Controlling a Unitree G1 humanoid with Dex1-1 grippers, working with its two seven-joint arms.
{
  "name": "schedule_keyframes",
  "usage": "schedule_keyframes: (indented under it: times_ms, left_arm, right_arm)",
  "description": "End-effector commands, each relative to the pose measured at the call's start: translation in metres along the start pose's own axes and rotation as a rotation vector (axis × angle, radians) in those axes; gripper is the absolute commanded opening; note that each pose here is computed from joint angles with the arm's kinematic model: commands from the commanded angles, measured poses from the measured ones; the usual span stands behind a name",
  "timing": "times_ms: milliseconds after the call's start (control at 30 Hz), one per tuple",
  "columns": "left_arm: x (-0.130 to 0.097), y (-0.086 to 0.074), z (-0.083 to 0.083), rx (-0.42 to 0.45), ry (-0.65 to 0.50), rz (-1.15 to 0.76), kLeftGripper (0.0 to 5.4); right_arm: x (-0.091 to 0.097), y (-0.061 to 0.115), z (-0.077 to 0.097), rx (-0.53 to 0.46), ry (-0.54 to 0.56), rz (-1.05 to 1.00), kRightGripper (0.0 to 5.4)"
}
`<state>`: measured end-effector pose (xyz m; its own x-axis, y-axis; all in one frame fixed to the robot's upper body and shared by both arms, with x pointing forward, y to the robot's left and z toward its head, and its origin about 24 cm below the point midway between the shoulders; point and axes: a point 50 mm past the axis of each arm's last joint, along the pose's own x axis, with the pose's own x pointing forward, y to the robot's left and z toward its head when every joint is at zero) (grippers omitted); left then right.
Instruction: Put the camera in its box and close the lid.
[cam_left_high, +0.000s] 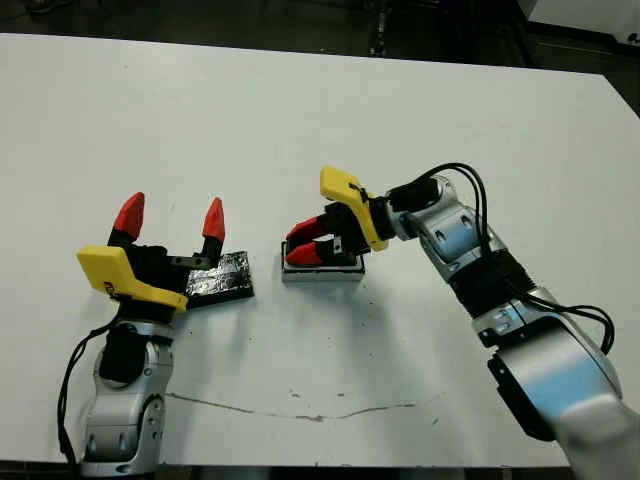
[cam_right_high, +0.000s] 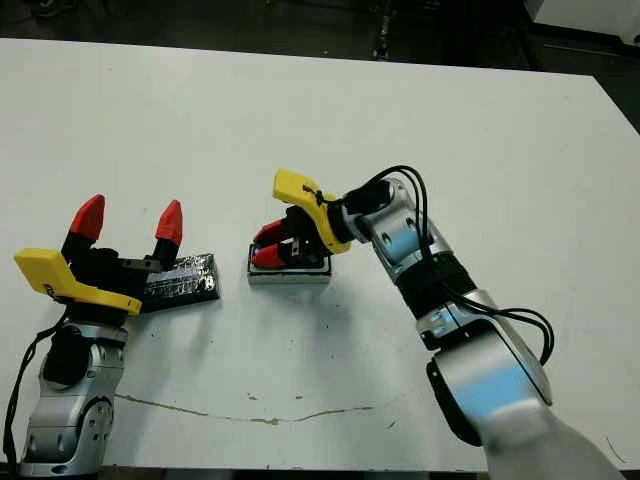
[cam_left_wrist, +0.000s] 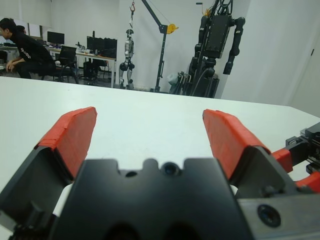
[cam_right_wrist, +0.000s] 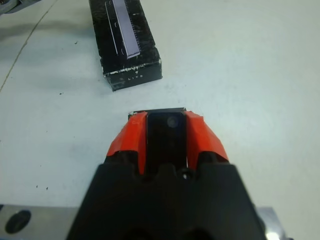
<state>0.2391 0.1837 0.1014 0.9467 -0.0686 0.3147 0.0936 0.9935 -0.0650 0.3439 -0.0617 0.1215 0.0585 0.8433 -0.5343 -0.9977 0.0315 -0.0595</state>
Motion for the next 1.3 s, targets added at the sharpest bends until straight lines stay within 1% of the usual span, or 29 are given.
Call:
schedule_keyframes:
  times_ms: [33,300,467,600,633,700,767,1000,1100,1300]
  left_arm:
    - [-0.003,0.002,-0.003,0.004,0.017,0.006,5.40]
    - [-0.003,0.001,-0.003,-0.002,0.018,0.009,5.40]
    - [-0.003,0.000,-0.003,0.003,0.019,0.010,5.40]
    - [-0.002,0.001,-0.002,0.001,0.012,0.004,5.40]
    - [-0.002,0.001,-0.003,0.000,0.012,0.003,5.40]
    - [-0.002,0.001,-0.002,-0.001,0.015,0.003,5.40]
    - [-0.002,0.001,-0.002,-0.003,0.017,0.002,5.40]
    - [-0.003,0.000,-0.003,0.006,0.021,0.010,5.40]
    - [-0.003,0.001,-0.003,0.003,0.019,0.007,5.40]
    - [-0.003,0.001,-0.004,0.007,0.018,-0.001,5.40]
  right_arm:
    - [-0.012,-0.003,-0.018,0.064,0.037,-0.027,1.65]
    - [-0.019,-0.004,-0.025,0.056,0.021,-0.041,1.65]
    - [-0.020,-0.003,-0.024,0.049,0.017,-0.040,1.65]
    - [-0.018,-0.002,-0.023,0.063,0.022,-0.022,1.65]
    - [-0.018,-0.002,-0.022,0.048,0.018,-0.010,1.65]
    - [-0.017,-0.002,-0.019,-0.002,0.004,0.015,2.02]
    - [-0.018,-0.002,-0.017,-0.032,-0.001,0.019,2.23]
    - [-0.019,-0.001,-0.015,-0.045,-0.037,0.034,3.29]
    - [-0.021,-0.001,-0.013,-0.033,-0.050,0.050,3.67]
    - [-0.030,0.000,-0.008,-0.084,-0.078,0.035,4.55]
